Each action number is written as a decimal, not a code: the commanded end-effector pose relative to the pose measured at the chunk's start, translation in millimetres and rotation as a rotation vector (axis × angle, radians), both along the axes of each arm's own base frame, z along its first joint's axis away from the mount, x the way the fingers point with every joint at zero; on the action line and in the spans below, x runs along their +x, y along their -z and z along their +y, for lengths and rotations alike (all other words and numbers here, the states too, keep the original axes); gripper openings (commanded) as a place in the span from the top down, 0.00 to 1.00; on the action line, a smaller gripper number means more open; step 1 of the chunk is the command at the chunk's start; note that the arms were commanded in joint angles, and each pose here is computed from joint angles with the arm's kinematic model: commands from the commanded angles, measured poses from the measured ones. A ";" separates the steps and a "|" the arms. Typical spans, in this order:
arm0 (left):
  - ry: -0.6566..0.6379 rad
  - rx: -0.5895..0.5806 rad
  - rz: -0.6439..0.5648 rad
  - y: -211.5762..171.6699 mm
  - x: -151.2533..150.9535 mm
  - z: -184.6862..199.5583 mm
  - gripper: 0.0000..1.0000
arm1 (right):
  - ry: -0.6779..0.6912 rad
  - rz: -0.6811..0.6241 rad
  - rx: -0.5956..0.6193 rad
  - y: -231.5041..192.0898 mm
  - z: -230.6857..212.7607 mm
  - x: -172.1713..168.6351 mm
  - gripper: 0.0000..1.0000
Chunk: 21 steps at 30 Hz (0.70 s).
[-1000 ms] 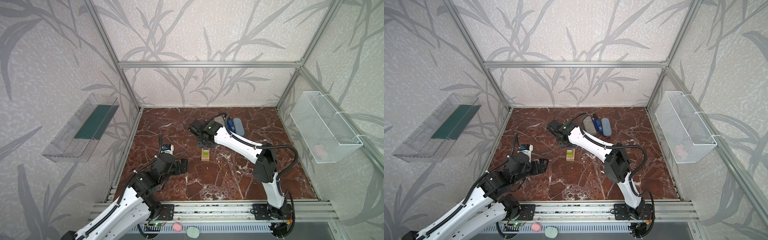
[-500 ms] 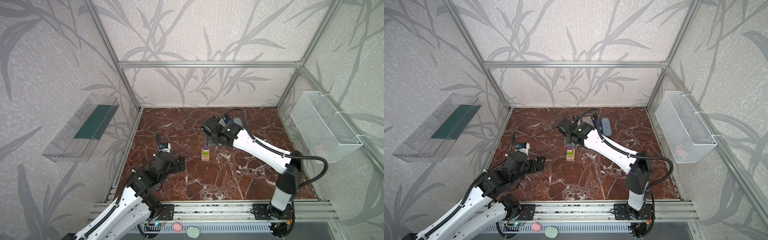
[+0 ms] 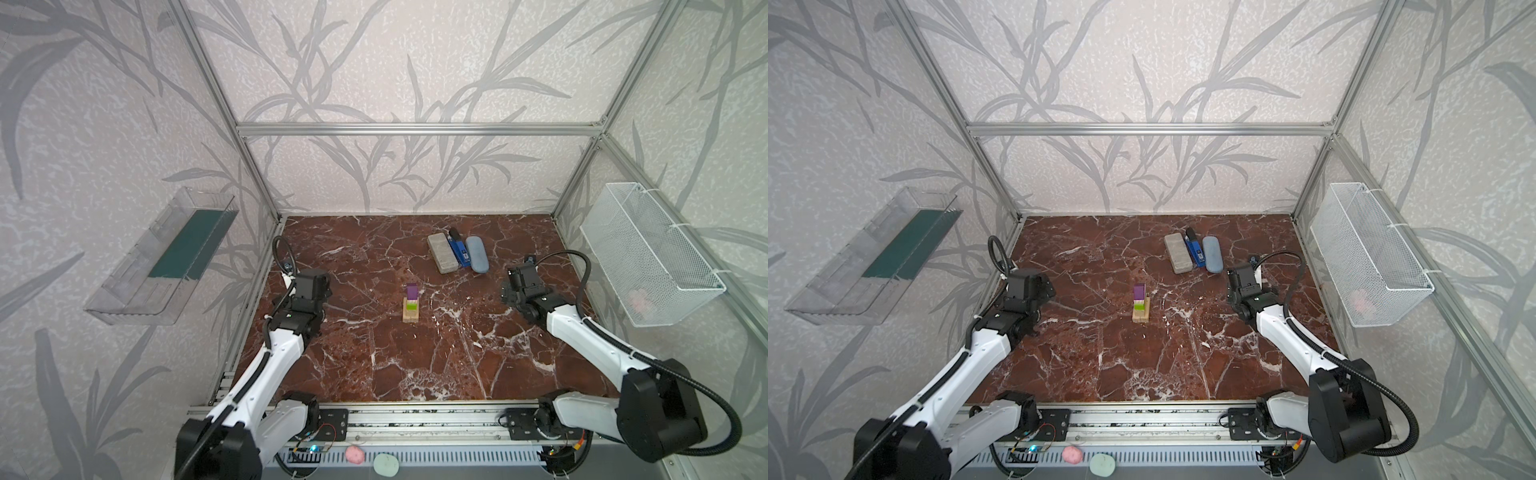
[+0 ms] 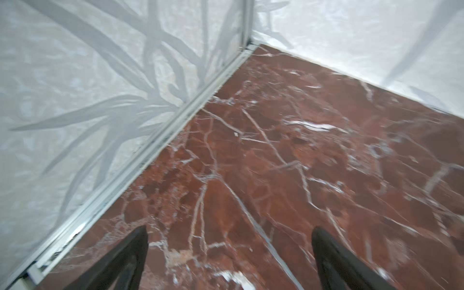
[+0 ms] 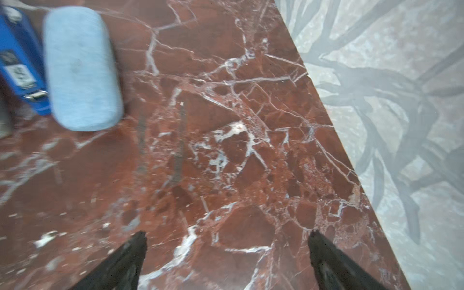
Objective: Build the wood block tower
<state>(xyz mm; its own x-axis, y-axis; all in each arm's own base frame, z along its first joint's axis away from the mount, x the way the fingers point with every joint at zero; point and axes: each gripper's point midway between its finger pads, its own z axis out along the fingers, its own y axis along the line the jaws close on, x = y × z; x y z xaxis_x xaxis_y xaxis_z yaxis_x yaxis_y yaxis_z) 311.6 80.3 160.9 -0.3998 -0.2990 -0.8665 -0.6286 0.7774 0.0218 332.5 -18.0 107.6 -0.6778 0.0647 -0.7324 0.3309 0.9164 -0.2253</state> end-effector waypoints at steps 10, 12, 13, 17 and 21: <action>0.246 0.152 -0.249 30.8 53.5 -11.7 0.01 | -0.301 -0.436 0.105 -9.0 16.1 60.7 0.01; 0.299 0.142 -0.248 40.8 59.8 -17.8 0.01 | -0.369 -0.432 0.124 2.1 27.5 58.2 0.01; 0.329 0.148 -0.258 45.9 62.5 -22.2 0.01 | -0.425 -0.456 0.123 5.3 35.6 56.2 0.01; 0.401 0.146 -0.235 61.5 68.6 -34.1 0.01 | -0.453 -0.447 0.131 10.1 40.9 60.7 0.01; 0.348 0.123 -0.157 63.4 77.9 -23.8 0.01 | -0.454 -0.426 0.103 15.6 43.8 64.3 0.01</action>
